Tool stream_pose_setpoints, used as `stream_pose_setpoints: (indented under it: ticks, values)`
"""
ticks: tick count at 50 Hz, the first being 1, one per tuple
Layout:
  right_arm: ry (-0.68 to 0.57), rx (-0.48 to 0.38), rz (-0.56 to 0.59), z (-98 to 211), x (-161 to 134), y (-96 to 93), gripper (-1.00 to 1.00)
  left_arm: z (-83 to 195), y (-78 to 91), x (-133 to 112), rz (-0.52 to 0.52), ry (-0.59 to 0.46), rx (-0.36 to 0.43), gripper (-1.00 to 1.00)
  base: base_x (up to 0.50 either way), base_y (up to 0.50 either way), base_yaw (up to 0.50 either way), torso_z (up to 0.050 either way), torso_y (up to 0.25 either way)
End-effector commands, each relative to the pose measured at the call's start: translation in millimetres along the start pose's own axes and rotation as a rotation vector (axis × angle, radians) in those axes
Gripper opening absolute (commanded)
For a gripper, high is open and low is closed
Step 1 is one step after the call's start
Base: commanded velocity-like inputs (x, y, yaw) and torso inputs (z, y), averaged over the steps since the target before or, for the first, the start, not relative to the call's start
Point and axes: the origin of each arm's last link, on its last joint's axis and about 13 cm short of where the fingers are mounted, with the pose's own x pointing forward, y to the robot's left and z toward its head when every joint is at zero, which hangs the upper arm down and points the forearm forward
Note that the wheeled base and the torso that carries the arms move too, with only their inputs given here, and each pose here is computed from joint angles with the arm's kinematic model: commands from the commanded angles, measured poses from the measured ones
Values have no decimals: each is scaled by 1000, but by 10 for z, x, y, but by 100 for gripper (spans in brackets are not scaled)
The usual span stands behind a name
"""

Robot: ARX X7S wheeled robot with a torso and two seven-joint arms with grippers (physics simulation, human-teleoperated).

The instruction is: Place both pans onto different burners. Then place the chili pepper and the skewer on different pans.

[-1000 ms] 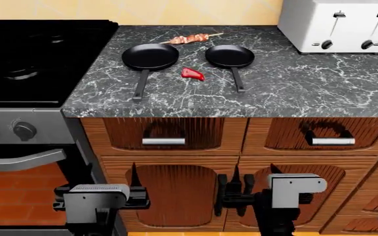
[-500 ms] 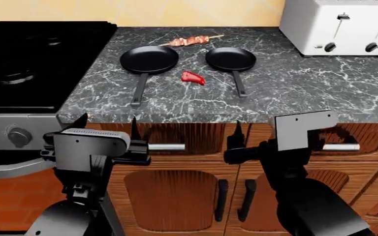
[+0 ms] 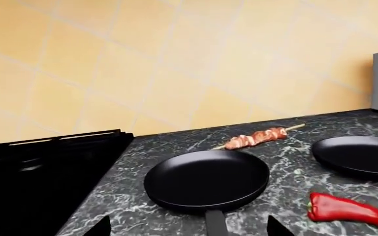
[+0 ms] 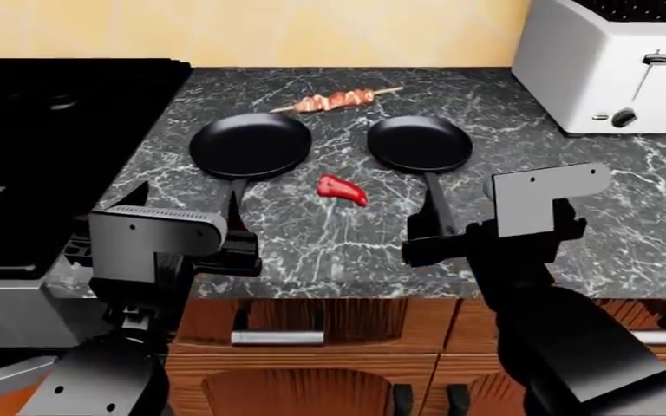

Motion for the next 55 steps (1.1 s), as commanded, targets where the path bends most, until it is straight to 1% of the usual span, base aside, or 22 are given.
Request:
stream_pose_setpoints:
  ticks: [1, 14, 19, 22, 24, 31, 35, 40, 49, 55]
  values:
    - [-2, -9, -10, 36, -4, -16, 100, 22, 11, -4, 2, -1, 2, 100, 445, 0, 0, 0, 0]
    - [0, -17, -18, 40, -1, -16, 100, 29, 23, -18, 4, 4, -2, 100, 443, 0, 0, 0, 1]
    - [16, -12, -45, 73, 15, -47, 100, 25, 28, -22, 6, 7, -1, 100, 49, 0, 0, 0, 0]
    - [87, -19, -20, 98, 38, -86, 100, 22, 37, -23, -2, -1, -11, 100, 0, 0, 0, 0, 0]
    - [158, -19, -13, 121, 58, -127, 100, 22, 38, -27, -6, -6, -16, 100, 0, 0, 0, 0, 0]
    - [297, -7, 60, 331, 114, -223, 100, 21, 48, -39, -5, -12, -24, 100, 0, 0, 0, 0, 0]
    - [355, -3, 94, 369, 171, -244, 100, 24, 57, -44, -3, -15, -30, 100, 0, 0, 0, 0, 0]
    - [380, 25, 121, 398, 169, -264, 100, 24, 50, -41, -5, -15, -29, 100, 0, 0, 0, 0, 0]
    - [390, 42, 165, 442, 63, -286, 100, 33, 32, -38, -8, -13, -25, 100, 0, 0, 0, 0, 0]
    - [438, 40, 159, 345, 71, -299, 100, 30, 20, -30, -13, -13, -25, 100, 0, 0, 0, 0, 0]
